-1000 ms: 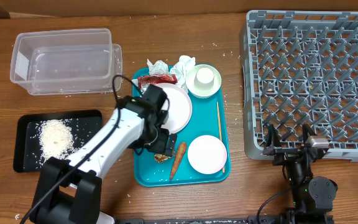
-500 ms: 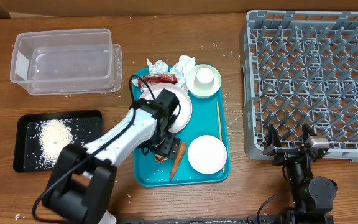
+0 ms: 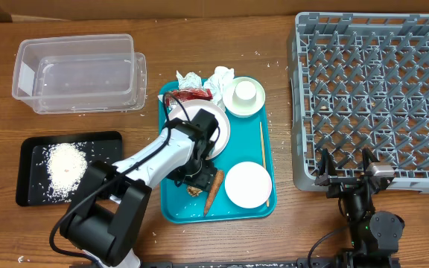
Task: Sort waste into correct bins and load items into the dishwasher
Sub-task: 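Grasp the food scrap and drop it onto the black tray, then move the left gripper back to the orange carrot on the teal tray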
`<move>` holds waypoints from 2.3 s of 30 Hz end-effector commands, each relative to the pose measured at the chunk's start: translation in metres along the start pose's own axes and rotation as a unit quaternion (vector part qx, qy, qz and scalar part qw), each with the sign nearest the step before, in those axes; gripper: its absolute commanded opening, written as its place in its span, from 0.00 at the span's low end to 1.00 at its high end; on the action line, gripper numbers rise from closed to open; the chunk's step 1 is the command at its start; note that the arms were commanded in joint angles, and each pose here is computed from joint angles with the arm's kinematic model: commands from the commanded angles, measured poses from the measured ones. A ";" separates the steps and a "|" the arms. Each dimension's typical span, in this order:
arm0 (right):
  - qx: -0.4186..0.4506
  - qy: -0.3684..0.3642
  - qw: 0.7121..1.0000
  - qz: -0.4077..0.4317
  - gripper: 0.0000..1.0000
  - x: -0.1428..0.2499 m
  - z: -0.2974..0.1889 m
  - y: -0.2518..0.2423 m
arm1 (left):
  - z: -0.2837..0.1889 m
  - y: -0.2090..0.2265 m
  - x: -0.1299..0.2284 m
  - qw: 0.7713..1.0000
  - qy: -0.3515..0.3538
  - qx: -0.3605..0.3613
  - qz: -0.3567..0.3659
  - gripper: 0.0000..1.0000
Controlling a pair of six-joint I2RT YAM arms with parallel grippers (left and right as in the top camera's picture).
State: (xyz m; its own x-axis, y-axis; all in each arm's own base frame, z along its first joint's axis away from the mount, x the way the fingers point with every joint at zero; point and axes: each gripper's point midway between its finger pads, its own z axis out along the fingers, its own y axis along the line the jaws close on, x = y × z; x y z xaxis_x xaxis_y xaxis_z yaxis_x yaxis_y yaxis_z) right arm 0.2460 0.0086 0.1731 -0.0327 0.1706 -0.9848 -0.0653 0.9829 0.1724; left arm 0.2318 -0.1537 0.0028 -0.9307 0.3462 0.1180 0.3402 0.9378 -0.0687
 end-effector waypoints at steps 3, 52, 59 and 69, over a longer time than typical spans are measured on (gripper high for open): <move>0.006 -0.003 1.000 0.001 1.00 0.001 0.000 -0.003 | 0.016 -0.002 0.007 1.000 0.028 0.003 -0.004 0.38; 0.006 -0.003 1.000 0.001 1.00 0.001 0.000 -0.003 | -0.118 0.292 0.034 0.890 -0.058 -0.002 -0.453 0.31; 0.006 -0.003 1.000 0.001 1.00 0.001 0.000 -0.003 | -0.119 0.301 0.034 0.884 -0.075 0.012 -0.461 0.30; 0.006 -0.003 1.000 0.002 1.00 0.001 0.000 -0.003 | -0.146 0.205 -0.020 0.920 -0.143 0.252 -0.265 0.39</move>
State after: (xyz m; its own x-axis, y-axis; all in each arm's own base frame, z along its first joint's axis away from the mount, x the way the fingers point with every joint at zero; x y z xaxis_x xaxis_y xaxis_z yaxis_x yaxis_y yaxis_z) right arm 0.2460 0.0087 0.1732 -0.0323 0.1702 -0.9849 -0.0657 0.9829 0.1720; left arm 0.3236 0.0836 0.1106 -0.9104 -0.4080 0.0690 -0.4091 0.8624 -0.2983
